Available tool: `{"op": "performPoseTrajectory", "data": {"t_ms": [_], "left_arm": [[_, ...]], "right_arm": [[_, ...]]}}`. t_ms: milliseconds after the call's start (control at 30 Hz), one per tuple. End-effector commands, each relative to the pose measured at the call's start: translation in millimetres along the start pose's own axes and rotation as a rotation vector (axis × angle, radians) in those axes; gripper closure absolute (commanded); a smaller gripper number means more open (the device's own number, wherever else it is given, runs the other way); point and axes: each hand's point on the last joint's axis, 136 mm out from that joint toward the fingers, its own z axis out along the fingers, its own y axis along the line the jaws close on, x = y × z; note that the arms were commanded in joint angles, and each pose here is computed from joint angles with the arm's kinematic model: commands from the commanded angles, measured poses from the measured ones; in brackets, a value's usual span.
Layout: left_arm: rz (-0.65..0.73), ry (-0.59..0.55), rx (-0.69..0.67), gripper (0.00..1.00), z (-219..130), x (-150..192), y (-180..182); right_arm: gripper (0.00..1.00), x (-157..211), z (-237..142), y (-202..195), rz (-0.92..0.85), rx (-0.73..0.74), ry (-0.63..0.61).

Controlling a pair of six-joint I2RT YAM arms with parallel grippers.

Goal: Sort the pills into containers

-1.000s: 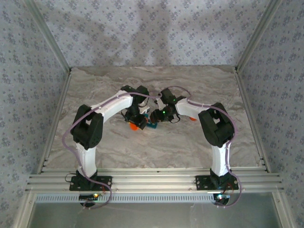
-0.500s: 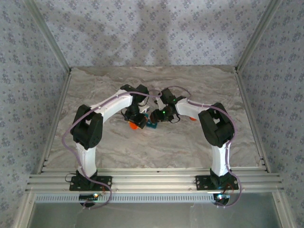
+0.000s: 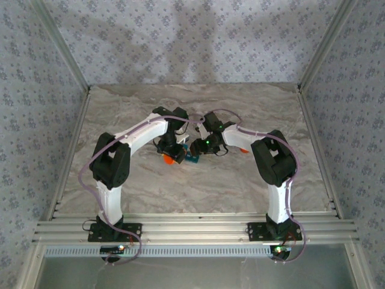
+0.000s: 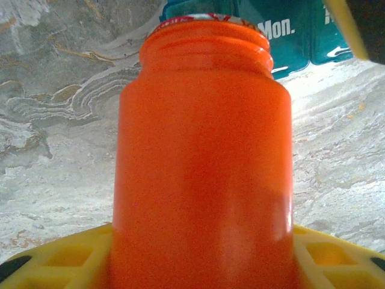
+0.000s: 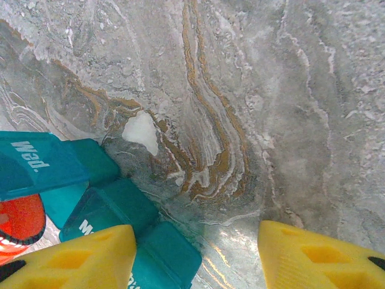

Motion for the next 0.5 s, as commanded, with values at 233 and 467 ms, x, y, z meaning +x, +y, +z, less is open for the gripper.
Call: {"op": "performPoseTrajectory", "data": {"t_ms": [233,467], "left_arm": [[0.025,0.055,-0.002,1.00,0.9,4.2,-2.0],[0.031,0.059,-0.008,1.00,-5.0,2.9,-1.5]], "right_arm": [[0.42,21.1,14.5,-15.2,0.007,0.048,0.087],[0.42,20.7,15.2,-14.8,0.007,0.046,0.088]]}}
